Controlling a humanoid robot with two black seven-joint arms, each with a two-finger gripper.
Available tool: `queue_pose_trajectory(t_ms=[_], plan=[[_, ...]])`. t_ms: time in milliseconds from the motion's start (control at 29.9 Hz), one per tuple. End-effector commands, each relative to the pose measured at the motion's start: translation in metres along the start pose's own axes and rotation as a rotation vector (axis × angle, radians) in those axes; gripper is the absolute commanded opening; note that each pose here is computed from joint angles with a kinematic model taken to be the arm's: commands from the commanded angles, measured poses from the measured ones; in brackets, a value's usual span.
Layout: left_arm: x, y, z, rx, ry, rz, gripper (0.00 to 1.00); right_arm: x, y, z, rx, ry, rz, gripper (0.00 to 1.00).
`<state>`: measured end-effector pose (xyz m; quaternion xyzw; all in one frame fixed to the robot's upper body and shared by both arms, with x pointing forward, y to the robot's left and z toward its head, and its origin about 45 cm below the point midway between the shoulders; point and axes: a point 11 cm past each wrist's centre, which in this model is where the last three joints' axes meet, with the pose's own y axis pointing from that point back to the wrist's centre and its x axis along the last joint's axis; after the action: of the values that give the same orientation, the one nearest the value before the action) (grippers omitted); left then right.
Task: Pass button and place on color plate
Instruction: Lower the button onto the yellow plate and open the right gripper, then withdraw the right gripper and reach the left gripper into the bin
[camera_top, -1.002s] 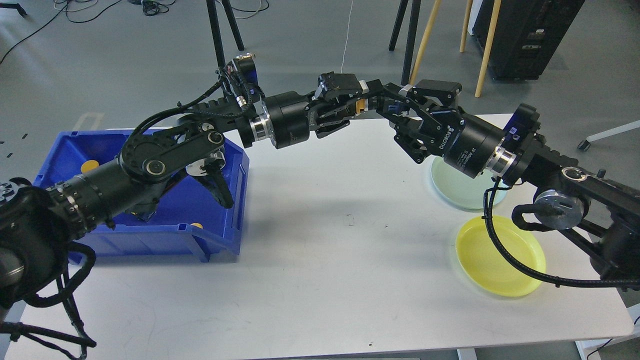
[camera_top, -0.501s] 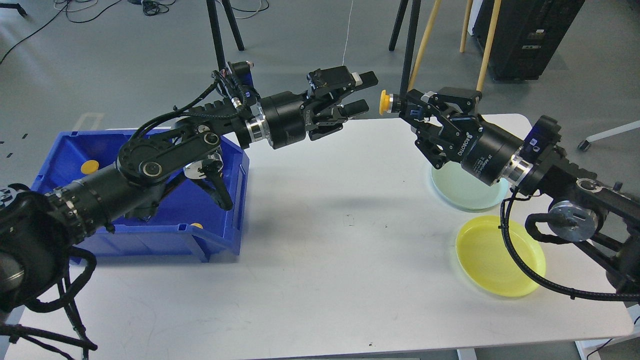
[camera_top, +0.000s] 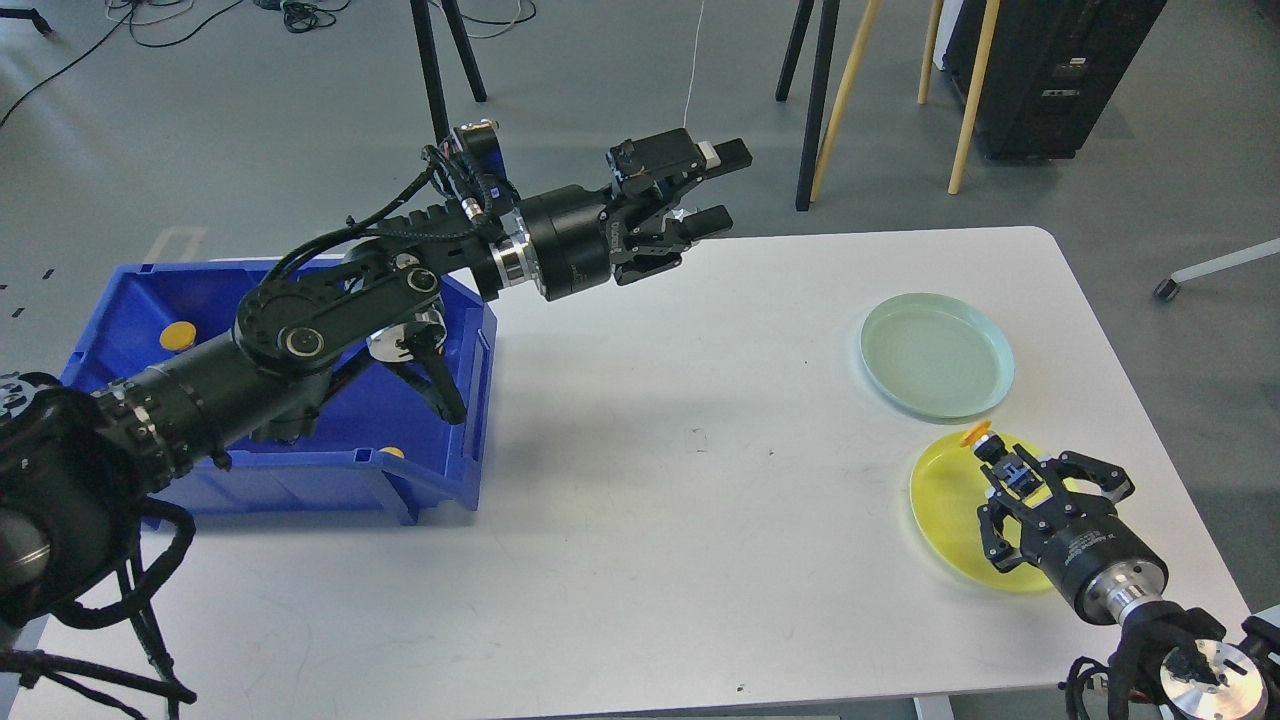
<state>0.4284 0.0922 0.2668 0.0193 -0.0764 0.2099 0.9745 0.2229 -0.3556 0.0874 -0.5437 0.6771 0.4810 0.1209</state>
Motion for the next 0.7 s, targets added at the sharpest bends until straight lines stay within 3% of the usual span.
queue_pose_trajectory(t_ms=[0,67,100,134,234,368,468,568,668], plan=[[0.030,0.026,0.009,0.043,-0.069,0.049,0.85,0.017,0.005,0.004,0.004,-0.026,0.052,0.23],[0.064,0.067,0.022,0.103,-0.149,0.112,0.88,0.021,0.009,-0.001,0.028,-0.039,0.055,0.52],[0.079,0.089,0.026,0.149,-0.193,0.138,0.88,0.021,0.009,-0.005,0.045,-0.047,0.054,0.85],[0.093,0.108,0.035,0.192,-0.249,0.157,0.89,0.021,0.010,-0.008,0.057,-0.052,0.052,1.00],[0.114,0.141,0.055,0.341,-0.459,0.134,0.90,0.016,0.009,-0.011,0.066,-0.064,0.009,1.00],[0.126,0.194,0.048,0.625,-0.732,0.036,0.91,0.003,0.007,-0.028,0.114,-0.089,-0.080,1.00],[0.124,0.217,0.028,0.813,-0.880,-0.087,0.91,-0.017,0.001,-0.054,0.174,-0.083,-0.150,1.00],[0.115,0.247,-0.012,0.997,-0.958,-0.238,0.91,-0.063,-0.014,-0.092,0.243,-0.050,-0.268,1.00],[0.101,0.275,-0.047,1.094,-0.940,-0.326,0.90,-0.096,-0.020,-0.123,0.292,0.029,-0.341,1.00]])
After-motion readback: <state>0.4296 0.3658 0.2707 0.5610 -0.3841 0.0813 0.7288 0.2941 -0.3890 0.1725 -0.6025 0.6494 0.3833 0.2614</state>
